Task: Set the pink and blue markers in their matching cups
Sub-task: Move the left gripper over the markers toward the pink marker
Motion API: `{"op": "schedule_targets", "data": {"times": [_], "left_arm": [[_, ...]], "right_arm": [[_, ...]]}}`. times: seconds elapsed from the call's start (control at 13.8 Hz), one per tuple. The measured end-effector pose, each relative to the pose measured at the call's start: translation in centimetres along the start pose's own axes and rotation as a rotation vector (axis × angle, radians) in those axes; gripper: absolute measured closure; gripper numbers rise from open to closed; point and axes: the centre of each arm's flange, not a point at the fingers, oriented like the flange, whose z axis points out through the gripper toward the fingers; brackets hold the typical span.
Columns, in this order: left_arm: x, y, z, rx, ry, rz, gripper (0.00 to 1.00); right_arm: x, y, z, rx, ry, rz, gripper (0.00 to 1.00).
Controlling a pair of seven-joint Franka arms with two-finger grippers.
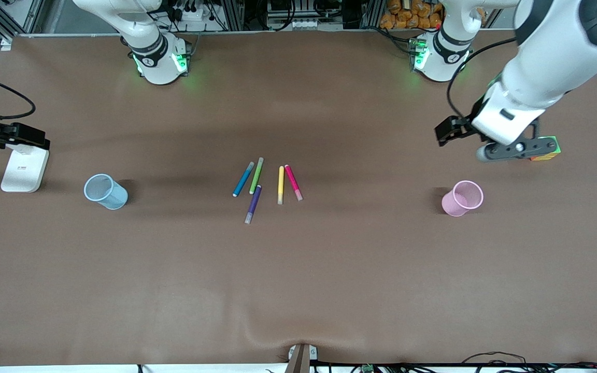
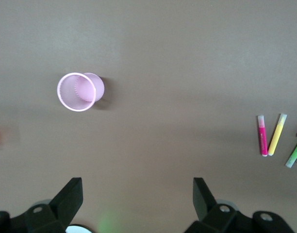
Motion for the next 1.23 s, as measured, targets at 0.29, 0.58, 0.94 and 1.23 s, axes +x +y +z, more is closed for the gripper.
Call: {"op": "schedule_targets", "data": {"times": [0.29, 0.58, 0.94, 1.23], "left_arm": [[0.6, 4.3, 4.4, -0.002, -0.038, -0.02, 0.0], [0.7, 7.8, 9.9, 0.027, -0.111, -0.082, 0.0], [1.3, 12.5, 15.0, 0.017, -0.14, -0.209, 0.0], [0.7, 16.7, 19.1, -0.011, -0.135, -0.312, 0.0]], "right_arm": [[0.0, -0.4, 0.0, 0.014, 0.0, -0.005, 0.0], [1.1, -1.2, 1.1, 0.094, -0.004, -0.012, 0.0], [1.6, -3.2, 1.4, 0.108, -0.004, -0.044, 0.0], [1.5, -4.7, 1.4, 0.104, -0.006, -0.07, 0.0]]}}
